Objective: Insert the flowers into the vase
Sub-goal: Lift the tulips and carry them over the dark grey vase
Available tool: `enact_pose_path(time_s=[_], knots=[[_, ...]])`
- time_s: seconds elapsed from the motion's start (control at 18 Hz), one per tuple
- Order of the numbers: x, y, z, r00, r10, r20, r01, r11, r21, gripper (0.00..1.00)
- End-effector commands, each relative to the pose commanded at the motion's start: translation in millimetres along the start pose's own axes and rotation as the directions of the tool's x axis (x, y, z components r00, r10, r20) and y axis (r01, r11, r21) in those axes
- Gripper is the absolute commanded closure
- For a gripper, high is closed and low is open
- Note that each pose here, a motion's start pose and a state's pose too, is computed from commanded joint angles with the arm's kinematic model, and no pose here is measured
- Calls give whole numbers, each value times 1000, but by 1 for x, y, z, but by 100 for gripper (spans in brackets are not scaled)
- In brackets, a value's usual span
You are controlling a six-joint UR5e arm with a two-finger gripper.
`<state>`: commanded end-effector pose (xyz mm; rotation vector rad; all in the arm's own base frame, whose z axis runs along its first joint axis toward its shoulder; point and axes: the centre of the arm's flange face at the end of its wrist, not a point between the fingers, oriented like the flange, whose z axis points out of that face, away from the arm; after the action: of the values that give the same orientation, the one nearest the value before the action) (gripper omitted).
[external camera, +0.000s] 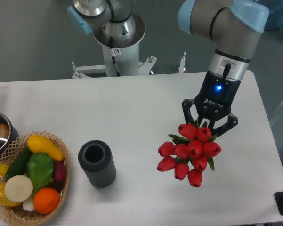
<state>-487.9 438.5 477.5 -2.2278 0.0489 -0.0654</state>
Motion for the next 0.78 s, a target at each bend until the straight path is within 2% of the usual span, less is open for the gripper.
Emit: enact_pose_path(time_s=[0.17, 0.39, 0.67, 0.78], knots=[[5, -13, -7, 997, 12, -73, -1, 988, 154, 100], [16, -29, -7, 986, 44, -163, 7, 954, 301, 100], [34, -30, -1, 955, 66, -288, 75, 889, 451, 100], [42, -36, -2, 950, 79, -302, 76, 879, 470, 99]])
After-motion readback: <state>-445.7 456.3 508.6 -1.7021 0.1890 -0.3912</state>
